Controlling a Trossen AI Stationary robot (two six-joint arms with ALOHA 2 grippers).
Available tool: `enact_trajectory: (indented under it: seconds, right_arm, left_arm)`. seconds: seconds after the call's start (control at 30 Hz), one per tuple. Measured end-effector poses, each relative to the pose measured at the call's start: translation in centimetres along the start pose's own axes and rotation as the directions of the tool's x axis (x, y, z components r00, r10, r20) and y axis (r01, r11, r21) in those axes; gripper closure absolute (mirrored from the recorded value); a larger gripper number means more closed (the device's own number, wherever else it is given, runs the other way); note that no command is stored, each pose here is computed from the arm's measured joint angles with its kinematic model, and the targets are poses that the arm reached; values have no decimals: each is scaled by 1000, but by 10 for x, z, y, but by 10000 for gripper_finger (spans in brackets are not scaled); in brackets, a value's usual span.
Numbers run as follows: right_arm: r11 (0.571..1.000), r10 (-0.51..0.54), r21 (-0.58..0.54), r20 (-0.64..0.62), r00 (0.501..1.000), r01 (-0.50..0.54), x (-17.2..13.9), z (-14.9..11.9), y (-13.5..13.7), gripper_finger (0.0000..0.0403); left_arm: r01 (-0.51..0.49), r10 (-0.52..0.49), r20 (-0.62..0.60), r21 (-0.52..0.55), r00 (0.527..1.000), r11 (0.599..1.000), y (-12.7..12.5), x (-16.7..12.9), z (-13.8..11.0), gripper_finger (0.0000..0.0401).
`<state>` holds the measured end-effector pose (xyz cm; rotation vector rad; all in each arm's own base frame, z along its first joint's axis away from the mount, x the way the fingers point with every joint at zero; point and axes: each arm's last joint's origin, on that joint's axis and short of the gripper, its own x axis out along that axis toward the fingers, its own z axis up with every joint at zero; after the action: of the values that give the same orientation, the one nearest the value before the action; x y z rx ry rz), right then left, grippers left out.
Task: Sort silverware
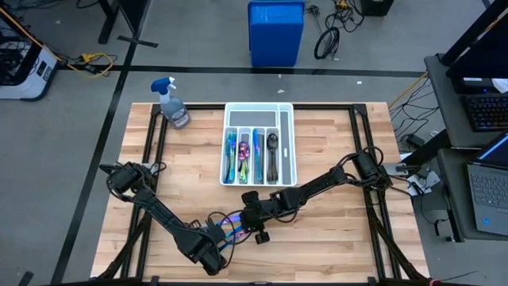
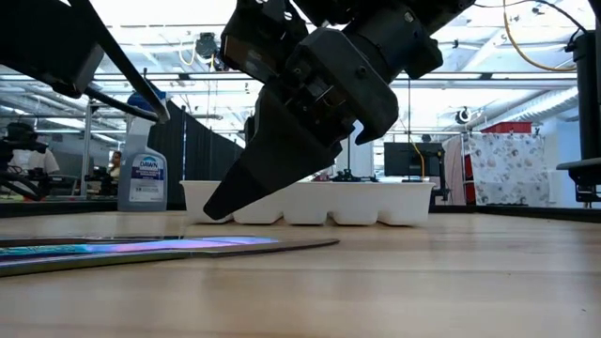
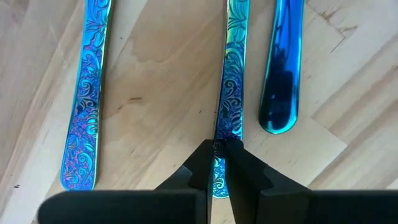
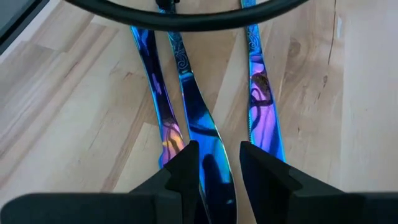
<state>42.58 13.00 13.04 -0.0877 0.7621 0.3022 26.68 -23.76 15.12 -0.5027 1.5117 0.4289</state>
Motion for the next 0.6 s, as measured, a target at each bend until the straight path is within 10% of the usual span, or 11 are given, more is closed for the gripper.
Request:
enact_trajectory:
  seconds: [0.6]
  right_arm:
    - [1000,2,-1,-39,999,-2,0,-4,1,302]
  left_arm:
    - [5,-5,-2,-5,1000,1000,-1,-1,0,380]
